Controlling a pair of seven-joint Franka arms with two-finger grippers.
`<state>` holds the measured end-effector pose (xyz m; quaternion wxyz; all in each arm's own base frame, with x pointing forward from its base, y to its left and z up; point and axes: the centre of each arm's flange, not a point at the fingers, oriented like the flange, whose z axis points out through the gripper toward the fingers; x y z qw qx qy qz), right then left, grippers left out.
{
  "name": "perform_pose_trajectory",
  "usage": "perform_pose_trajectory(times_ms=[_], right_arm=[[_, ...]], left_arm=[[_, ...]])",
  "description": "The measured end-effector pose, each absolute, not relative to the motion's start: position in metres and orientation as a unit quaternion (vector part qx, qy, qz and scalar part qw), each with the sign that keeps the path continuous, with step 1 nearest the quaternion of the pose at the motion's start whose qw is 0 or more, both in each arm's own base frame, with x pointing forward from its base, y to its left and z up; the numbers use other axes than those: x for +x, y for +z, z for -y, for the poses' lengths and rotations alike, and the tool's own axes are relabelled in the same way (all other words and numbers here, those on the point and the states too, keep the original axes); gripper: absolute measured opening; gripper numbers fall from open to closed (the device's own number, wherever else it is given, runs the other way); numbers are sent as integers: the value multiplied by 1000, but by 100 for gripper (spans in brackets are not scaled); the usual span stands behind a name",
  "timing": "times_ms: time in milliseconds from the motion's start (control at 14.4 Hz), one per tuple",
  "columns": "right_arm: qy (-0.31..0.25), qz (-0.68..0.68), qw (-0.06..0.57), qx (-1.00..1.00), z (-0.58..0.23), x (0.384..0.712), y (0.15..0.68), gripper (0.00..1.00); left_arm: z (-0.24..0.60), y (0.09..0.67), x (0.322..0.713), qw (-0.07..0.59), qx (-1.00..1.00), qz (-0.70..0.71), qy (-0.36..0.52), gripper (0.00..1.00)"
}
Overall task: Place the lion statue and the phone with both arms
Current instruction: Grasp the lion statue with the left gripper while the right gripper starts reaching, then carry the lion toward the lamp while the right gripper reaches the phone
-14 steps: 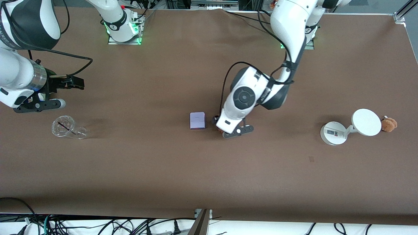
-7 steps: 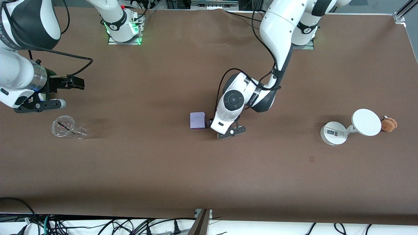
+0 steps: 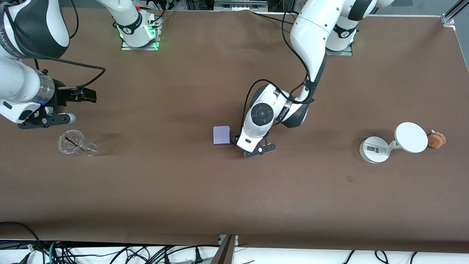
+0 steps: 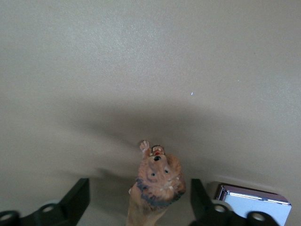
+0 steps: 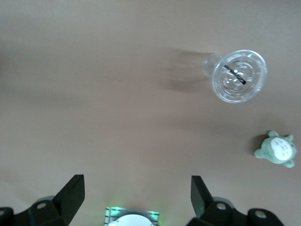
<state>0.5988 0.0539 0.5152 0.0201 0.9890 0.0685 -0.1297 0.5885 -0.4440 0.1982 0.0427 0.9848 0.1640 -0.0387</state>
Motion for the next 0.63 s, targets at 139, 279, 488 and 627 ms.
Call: perform_pose_trajectory(times_ms=[139, 279, 488, 627], right_arm=[[-131, -52, 2, 990, -62, 606, 501, 100], [-129, -51, -3, 990, -76, 614, 482, 100], [-119, -42, -2, 992, -112, 630, 441, 100], [-114, -23, 3, 993, -142, 636, 415, 100]], left_arm=[[444, 197, 588, 42, 985, -162, -39, 63], [444, 197, 589, 43, 988, -146, -38, 44], [442, 198, 591, 43, 991, -122, -34, 36], [431, 204, 602, 44, 992, -118, -25, 36]])
